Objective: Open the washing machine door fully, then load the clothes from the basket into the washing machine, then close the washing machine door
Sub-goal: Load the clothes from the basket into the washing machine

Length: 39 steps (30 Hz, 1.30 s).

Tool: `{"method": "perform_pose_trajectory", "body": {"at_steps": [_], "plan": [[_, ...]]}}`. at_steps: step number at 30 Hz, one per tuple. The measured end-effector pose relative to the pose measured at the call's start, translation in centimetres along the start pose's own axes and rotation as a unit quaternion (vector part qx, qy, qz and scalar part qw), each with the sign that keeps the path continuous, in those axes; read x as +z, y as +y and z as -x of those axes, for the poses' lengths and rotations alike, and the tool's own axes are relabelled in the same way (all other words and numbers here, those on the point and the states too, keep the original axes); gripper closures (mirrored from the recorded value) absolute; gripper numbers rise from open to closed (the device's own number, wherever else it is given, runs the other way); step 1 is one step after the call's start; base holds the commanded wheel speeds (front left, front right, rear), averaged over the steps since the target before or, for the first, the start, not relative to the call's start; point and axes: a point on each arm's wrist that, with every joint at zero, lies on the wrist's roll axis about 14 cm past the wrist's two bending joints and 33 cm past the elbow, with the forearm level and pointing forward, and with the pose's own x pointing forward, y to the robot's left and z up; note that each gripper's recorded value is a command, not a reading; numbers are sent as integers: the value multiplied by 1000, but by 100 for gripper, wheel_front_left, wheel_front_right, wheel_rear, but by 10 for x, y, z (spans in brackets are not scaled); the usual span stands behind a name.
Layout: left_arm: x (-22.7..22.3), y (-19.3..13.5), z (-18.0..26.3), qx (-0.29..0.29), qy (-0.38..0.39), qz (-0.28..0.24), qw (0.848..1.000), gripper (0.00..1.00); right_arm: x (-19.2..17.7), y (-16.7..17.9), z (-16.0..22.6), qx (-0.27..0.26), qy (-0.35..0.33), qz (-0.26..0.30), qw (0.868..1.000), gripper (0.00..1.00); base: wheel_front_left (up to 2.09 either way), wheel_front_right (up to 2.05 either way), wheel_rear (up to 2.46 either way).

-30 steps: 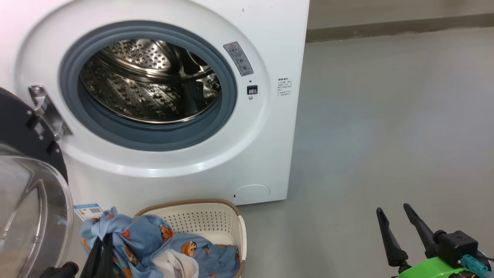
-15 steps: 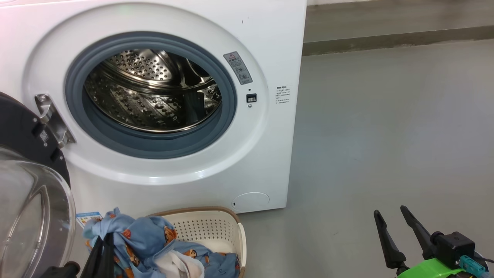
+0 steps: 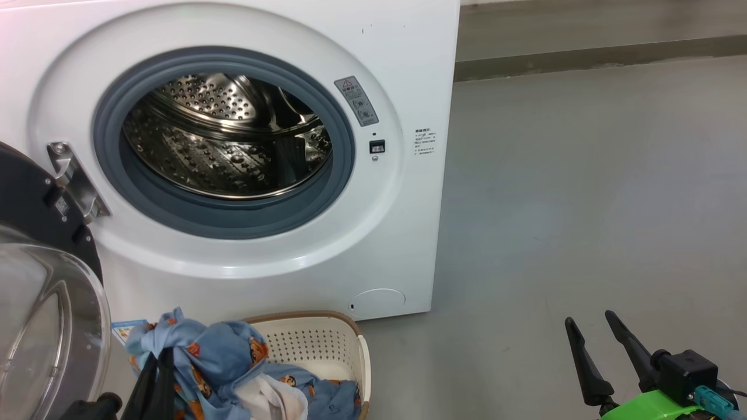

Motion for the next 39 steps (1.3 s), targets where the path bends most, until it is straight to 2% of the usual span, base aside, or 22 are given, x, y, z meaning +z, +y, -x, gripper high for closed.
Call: {"method": "perform_pose_trajectory", "body": {"at_steps": [19,31,39], "plan": [[-7,-9,-7,-19,12,3,1000,100,-9,-1,-2,-6,12,-7,1000,0,0,0,0],[-7,-45,-66,-76,6,28,997,100,-14,-3,0,-25,16,-23,999,0,0,0,0],[0,-55,-119,-81,-11,36,996,100,-22,-18,10,-62,27,-27,997,0,0,0,0]]}}
